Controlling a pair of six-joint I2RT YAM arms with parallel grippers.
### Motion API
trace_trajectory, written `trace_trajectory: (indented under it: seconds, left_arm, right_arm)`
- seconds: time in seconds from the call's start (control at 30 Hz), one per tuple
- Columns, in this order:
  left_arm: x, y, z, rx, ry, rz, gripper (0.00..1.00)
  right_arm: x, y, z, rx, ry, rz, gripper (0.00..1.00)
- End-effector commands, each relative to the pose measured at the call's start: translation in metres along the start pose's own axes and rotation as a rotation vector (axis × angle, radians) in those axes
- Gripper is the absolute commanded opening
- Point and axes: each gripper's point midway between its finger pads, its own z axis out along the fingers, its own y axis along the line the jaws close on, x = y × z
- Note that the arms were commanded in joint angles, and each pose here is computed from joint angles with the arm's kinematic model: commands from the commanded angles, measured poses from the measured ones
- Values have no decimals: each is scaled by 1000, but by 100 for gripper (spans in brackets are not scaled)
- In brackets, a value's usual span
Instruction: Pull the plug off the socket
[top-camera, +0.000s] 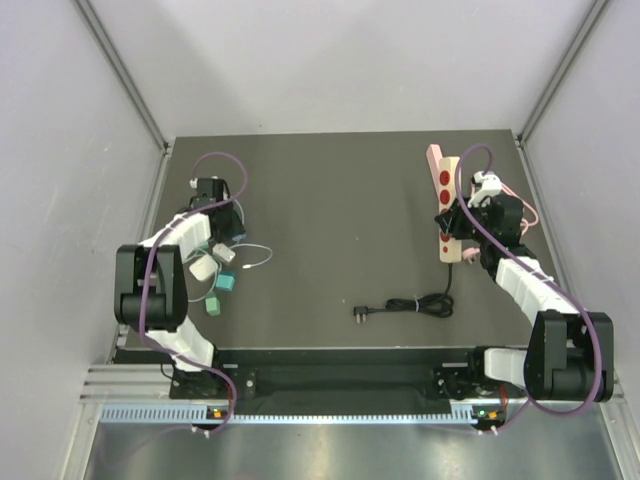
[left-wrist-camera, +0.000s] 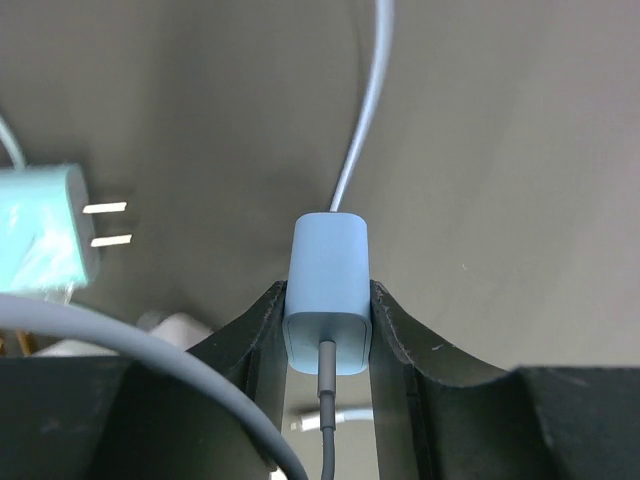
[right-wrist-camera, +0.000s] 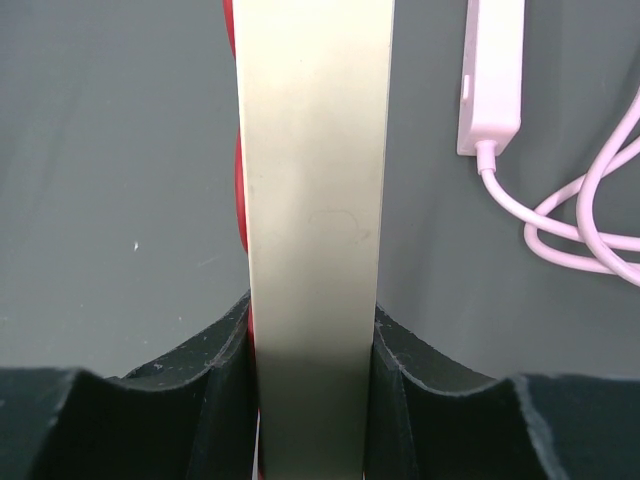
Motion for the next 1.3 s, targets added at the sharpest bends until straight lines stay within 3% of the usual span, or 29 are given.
trace_trajectory:
  seconds: [0.0,0.1,0.13,0.27,0.43,0.47,0.77,0.93,1.27]
  left_arm:
    - [-30,-8,4,19,-59,4,14]
    - [-32,-4,7,-7,-54,14,24]
    - [-32,-3,6,-10,-55,18,36]
    - [-37,-1,-1,-22,-74,20,59]
    - [-55,-1,-21,7,-125,-2,70]
    - [-58,-5,-26,23,-137,0,76]
    - [-96,-38,-96,196,-304,37,82]
    - [-104,-51,-144,289,-418,80,85]
    - [-56,-58,-194,477,-505,167,94]
  right_arm:
    - [-35,4,-1,-30,-110,-41,0]
    - [-35,3,-1,-30,-111,-44,0]
    - [-33,4,0,-32,-106,-39,0]
    - [-33,4,0,-34,-104,-39,0]
    - [-33,4,1,-38,-103,-41,0]
    - [-32,4,1,-38,-101,-39,0]
    - [-23,6,7,-74,-62,-43,0]
    - [-12,21,11,-192,-11,-71,0]
    - [15,37,46,-365,215,-18,0]
